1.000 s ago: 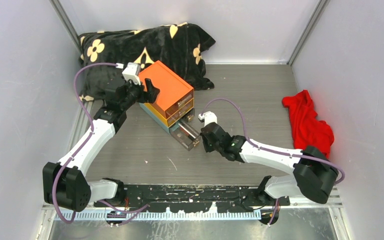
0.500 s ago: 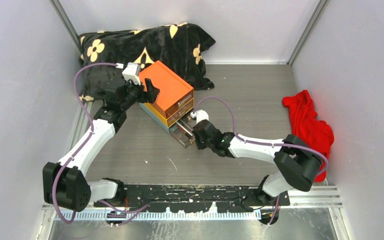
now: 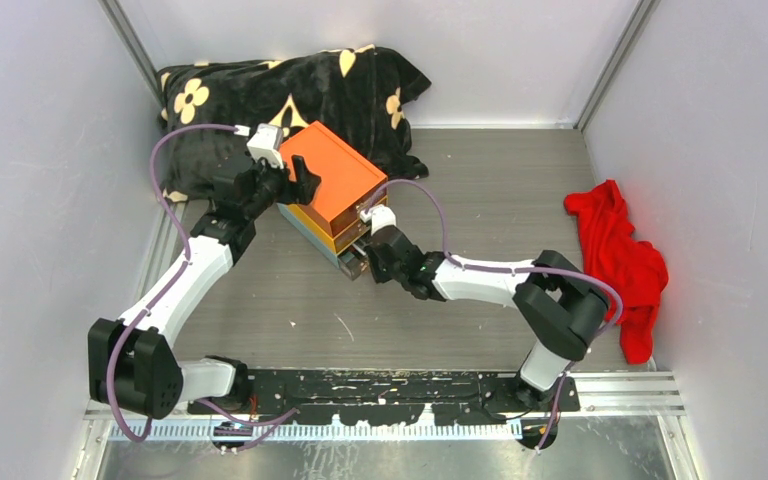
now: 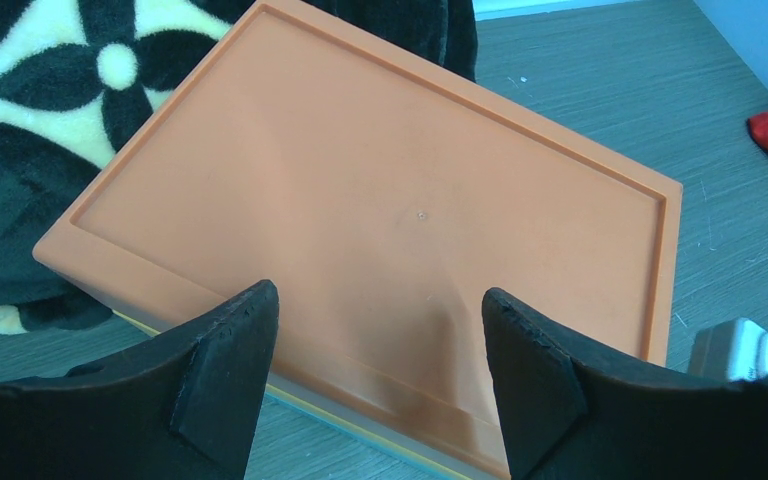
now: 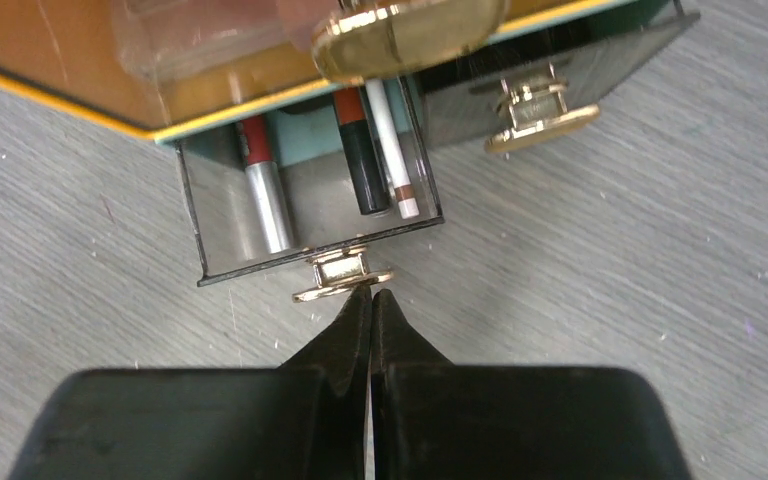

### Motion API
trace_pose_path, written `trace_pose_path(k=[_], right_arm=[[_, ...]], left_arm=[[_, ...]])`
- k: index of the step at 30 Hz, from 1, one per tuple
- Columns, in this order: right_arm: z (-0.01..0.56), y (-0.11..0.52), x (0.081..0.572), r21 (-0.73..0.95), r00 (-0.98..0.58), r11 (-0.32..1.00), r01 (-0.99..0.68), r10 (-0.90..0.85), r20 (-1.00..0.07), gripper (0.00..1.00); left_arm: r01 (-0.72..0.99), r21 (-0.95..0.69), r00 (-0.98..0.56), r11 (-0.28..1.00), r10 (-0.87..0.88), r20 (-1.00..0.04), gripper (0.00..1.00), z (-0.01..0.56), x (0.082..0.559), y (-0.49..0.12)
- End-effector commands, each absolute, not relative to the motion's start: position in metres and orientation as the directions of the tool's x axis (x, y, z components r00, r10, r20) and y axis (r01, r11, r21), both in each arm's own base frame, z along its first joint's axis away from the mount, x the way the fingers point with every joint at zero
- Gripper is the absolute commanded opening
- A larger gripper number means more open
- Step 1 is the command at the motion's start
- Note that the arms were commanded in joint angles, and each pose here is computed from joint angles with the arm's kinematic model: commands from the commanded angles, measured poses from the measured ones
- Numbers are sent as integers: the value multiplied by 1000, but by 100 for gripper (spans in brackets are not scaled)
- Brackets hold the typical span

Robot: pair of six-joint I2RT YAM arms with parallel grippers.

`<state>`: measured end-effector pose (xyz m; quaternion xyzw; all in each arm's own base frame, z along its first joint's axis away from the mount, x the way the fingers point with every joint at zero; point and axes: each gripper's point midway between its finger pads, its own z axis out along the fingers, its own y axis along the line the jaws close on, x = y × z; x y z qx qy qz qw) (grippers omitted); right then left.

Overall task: Organize the makeup
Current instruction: Close the drawer in the storage box.

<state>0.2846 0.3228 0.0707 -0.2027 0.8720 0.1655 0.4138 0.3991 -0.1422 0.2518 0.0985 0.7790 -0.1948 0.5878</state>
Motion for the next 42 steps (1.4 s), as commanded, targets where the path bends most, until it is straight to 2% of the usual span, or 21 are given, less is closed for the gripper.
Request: trace_pose_path(k=[1, 13, 14, 16, 17, 24, 31, 35, 42], right_arm=[[103, 348, 312, 120, -479, 857, -502, -159, -863, 1], [99, 371, 338, 106, -434, 855, -508, -147, -889, 1], [101, 372, 339, 106, -429, 857, -505, -142, -892, 1], [105, 371, 343, 105, -416, 864, -492, -127, -901, 1], [108, 370, 344, 106, -409, 869, -483, -117, -905, 2], [126, 350, 332, 141, -350, 866, -479, -42, -936, 6], [127, 329, 292, 197, -345, 812, -550, -6, -939, 6], [116, 333, 275, 215, -348, 760, -613, -16, -937, 7], [111, 358, 278, 254, -342, 707, -660, 19, -940, 7]], left_arm=[[322, -191, -442, 927, -31, -896, 76, 206, 386, -132], [306, -189, -437, 933, -38, -899, 77, 207, 387, -129], [303, -190, -438, 934, -40, -898, 80, 206, 387, -129], [301, -192, -438, 934, -43, -898, 98, 207, 387, -129], [302, -193, -438, 934, -44, -898, 100, 207, 387, -129], [293, -198, -431, 935, -56, -900, 100, 206, 386, -128], [280, -183, -431, 942, -46, -901, 100, 205, 387, -125], [278, -179, -430, 944, -45, -902, 100, 205, 387, -124], [271, -170, -432, 948, -38, -901, 100, 203, 388, -122]])
